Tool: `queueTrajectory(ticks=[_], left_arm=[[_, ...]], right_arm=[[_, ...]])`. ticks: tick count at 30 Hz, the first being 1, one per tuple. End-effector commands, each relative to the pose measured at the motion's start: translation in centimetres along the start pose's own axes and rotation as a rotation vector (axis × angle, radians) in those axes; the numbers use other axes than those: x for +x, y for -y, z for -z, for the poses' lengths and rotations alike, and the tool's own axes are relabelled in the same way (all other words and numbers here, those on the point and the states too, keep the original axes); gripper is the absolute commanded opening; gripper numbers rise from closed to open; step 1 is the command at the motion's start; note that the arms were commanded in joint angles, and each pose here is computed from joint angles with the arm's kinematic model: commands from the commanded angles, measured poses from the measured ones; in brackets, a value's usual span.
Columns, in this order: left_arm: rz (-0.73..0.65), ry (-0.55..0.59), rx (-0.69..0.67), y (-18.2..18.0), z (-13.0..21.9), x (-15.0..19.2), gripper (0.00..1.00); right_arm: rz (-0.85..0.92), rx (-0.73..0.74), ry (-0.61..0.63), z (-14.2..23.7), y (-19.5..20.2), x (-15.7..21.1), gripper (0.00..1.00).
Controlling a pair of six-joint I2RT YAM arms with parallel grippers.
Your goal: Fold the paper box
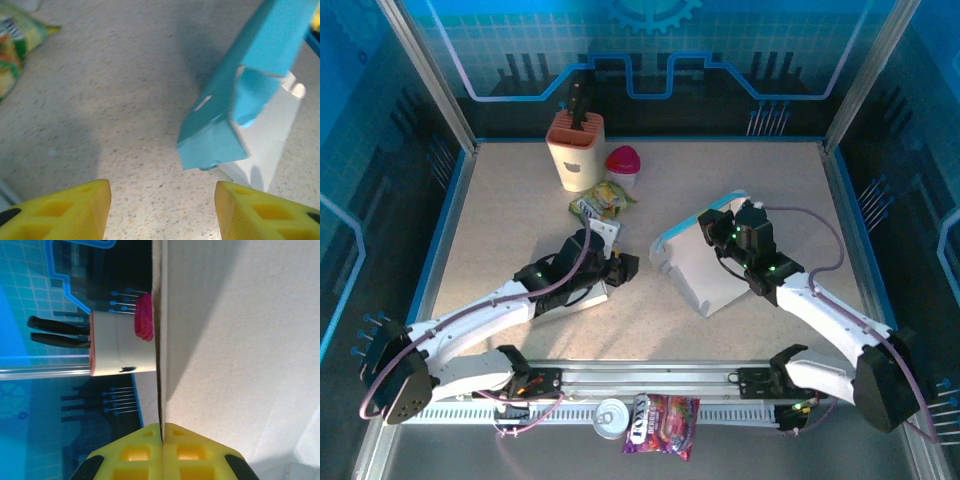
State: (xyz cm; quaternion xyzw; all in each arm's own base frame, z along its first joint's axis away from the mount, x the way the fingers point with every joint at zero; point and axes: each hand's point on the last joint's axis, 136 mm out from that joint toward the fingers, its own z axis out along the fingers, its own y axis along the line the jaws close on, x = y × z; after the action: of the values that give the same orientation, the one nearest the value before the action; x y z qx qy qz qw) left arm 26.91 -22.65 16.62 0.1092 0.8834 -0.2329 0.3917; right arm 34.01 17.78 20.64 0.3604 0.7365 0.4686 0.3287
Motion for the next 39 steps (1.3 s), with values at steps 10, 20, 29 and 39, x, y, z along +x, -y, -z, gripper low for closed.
queueTrajectory(ticks=[10, 20, 29, 39], left_arm=[[0.097, -0.077, -0.060, -3.7, -1.5, 3.0, 0.46], [-0.031, -0.073, -0.022, -3.7, -5.3, 3.3, 0.45], [-0.100, -0.078, 0.043, -3.1, -8.0, 4.3, 0.43], [-0.206, -0.054, 0.149, -0.6, -8.1, 5.2, 0.47]], right_arm=[[-0.054, -0.058, -0.077, -2.7, 3.0, 1.0, 0.00], [-0.056, -0.013, -0.111, -3.2, 6.0, 1.1, 0.00], [-0.064, -0.012, -0.122, -3.6, 6.9, 1.3, 0.00], [-0.066, -0.021, -0.120, -3.4, 6.4, 1.2, 0.00]])
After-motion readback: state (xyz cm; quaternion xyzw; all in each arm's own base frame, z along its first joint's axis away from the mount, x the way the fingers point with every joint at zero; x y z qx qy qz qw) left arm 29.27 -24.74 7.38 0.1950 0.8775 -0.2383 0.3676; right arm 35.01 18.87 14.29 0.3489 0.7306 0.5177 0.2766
